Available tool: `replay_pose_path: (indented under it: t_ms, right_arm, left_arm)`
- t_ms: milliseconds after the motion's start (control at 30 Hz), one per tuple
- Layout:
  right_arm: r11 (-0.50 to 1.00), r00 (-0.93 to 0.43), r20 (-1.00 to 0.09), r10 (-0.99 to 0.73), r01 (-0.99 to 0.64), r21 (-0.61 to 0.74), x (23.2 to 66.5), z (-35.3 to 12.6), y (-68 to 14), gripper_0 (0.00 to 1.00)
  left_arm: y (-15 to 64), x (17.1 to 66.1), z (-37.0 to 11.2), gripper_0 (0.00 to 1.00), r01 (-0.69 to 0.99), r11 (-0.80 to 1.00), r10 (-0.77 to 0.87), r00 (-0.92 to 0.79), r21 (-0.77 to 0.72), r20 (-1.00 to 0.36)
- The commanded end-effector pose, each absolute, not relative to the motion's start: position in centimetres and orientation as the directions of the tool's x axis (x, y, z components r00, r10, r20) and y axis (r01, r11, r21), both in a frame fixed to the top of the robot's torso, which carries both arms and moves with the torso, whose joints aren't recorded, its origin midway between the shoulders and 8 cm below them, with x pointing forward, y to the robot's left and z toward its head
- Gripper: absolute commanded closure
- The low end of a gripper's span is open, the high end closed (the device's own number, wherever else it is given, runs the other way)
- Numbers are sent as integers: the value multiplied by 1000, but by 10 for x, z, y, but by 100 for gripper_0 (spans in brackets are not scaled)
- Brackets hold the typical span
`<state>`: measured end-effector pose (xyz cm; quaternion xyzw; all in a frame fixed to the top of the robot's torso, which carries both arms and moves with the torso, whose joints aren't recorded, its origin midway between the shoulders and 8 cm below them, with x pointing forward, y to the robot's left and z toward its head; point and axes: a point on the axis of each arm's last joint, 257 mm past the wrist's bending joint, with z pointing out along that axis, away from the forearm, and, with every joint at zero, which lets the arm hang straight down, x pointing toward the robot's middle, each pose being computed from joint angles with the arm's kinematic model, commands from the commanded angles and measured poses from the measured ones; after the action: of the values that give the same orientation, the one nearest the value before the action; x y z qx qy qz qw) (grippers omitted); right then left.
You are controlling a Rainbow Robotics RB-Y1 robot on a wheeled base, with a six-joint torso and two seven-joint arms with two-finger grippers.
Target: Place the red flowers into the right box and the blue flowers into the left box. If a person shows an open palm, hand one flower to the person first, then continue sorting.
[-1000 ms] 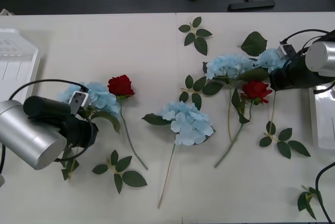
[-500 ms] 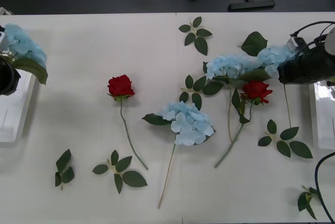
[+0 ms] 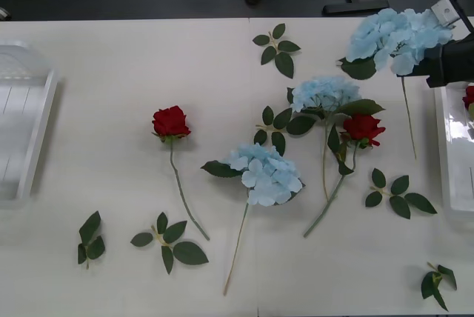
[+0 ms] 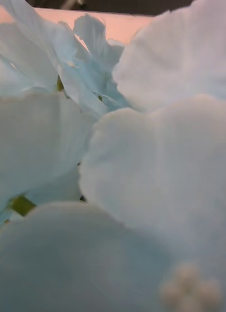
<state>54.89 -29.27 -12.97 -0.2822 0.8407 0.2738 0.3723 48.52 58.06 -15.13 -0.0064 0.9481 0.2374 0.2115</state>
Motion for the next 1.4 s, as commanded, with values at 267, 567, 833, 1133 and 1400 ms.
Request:
replay_pose_path:
  t_ms: [267, 567, 833, 1133, 1400]
  right_arm:
    - [339, -287, -949, -128, -912, 230, 528, -29, -119, 100]
    - [205, -290, -957, 13, -936, 287, 514, -13, -22, 100]
    - [139, -309, -944, 119, -936, 324, 498, -2, 62, 100]
    - [98, -337, -924, 180, -929, 358, 488, 9, 104, 100]
    - [123, -338, -919, 202, -922, 366, 491, 7, 116, 100]
  left_arm:
    - [667, 479, -125, 100, -220, 824, 51, -889, 523, -454]
    - [676, 480, -130, 10, -210, 810, 72, -891, 548, -448]
    - [674, 482, -130, 0, -193, 812, 91, -891, 551, -445]
    - [613, 498, -142, 0, -109, 904, 108, -877, 414, -468]
    - [484, 502, -146, 0, 9, 979, 124, -822, 205, -555]
